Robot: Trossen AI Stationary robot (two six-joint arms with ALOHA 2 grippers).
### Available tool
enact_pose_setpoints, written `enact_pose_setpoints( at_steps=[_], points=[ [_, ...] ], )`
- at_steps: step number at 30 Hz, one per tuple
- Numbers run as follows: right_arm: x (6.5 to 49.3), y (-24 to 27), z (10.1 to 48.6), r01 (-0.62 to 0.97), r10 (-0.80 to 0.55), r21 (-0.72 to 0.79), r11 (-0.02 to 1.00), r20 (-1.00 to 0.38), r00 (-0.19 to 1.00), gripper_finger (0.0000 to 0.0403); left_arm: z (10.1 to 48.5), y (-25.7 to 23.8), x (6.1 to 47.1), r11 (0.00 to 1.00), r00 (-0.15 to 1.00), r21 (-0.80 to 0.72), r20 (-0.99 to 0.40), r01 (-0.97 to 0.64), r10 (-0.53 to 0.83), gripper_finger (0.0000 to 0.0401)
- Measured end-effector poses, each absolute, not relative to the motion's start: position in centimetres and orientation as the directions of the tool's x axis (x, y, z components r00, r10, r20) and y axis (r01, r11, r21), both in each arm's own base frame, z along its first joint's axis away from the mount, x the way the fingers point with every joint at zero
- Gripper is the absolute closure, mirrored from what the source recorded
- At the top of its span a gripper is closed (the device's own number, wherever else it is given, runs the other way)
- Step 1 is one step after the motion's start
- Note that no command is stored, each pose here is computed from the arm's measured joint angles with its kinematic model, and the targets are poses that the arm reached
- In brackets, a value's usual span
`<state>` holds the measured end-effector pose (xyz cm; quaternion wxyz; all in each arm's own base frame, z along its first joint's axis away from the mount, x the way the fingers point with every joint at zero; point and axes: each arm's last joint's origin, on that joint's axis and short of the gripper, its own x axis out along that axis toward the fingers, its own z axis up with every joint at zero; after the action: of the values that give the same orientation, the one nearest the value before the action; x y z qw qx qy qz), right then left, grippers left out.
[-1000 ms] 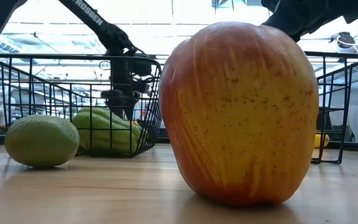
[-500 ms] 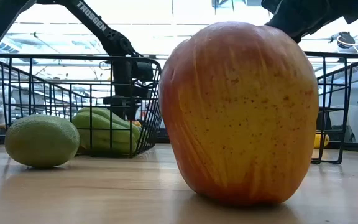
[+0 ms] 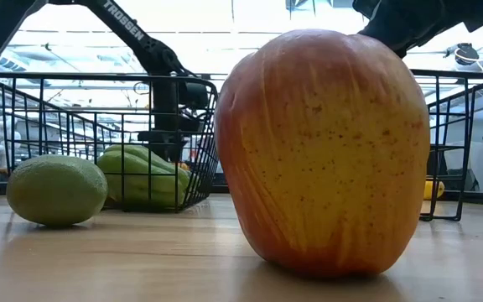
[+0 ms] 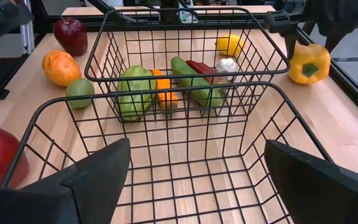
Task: Sort produce into baskets
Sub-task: Put the yellow bell pepper into the left black wire basket
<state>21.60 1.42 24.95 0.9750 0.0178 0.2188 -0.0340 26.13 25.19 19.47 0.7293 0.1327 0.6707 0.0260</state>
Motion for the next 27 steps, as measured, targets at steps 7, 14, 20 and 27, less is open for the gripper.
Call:
enact_pose_setpoints(
  at_steps=[7, 14, 20, 27],
  points=[
    [21.6, 1.4, 24.9, 0.074, -0.059, 0.019, 0.997, -0.429, 0.901, 0.0042, 22.1, 24.9, 26.1, 0.955, 0.124, 0.284, -0.954, 0.091, 0.272, 0.0078],
    [21.6, 1.4, 24.9, 0.074, -0.059, 0.019, 0.997, -0.431, 0.900, 0.0042, 29.4, 22.7, 25.7, 0.932, 0.215, 0.362, -0.909, -0.012, 0.356, 0.0078],
    [21.6, 1.4, 24.9, 0.074, -0.059, 0.018, 0.997, -0.432, 0.900, 0.0042, 37.9, 17.9, 23.9, 0.881, 0.336, 0.436, -0.814, -0.184, 0.473, 0.0078],
    [21.6, 1.4, 24.9, 0.074, -0.059, 0.018, 0.997, -0.431, 0.900, 0.0042, 42.3, 10.6, 21.9, 0.935, 0.575, 0.200, -0.745, -0.292, 0.339, 0.0079]
  ],
)
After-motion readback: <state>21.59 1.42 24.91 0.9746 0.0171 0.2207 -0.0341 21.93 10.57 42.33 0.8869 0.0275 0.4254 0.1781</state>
